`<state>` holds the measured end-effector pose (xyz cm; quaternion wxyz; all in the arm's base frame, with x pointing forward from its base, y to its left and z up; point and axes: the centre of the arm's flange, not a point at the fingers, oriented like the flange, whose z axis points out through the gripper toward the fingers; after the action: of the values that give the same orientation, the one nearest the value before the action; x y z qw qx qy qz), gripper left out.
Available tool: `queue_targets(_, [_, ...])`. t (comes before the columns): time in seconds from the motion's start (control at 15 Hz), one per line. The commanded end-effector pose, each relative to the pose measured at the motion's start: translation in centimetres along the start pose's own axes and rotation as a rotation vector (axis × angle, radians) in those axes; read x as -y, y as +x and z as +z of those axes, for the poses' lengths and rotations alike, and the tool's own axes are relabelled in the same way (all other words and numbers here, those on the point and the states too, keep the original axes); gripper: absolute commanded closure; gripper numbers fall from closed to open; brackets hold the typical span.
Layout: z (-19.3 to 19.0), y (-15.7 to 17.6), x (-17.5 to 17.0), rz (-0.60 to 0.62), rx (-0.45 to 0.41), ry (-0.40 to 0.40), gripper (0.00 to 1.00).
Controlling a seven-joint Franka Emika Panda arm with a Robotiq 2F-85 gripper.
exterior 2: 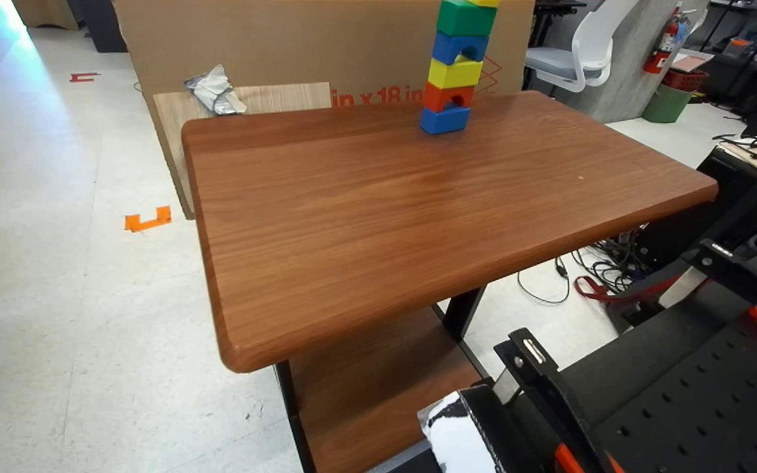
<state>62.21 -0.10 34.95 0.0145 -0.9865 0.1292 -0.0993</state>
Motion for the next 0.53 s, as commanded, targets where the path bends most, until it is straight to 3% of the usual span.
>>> queue_targets(0.0, [-0.4, 0.9, 0.4, 0.009, 0.017, -0.015, 0.21])
queue_targets(0.2, [-1.4, 0.5, 0.5, 0.025, 0.001, 0.000, 0.01])
queue_targets(0.47, [-4.8, -1.6, 0.1, 0.073, -0.043, -0.014, 0.00])
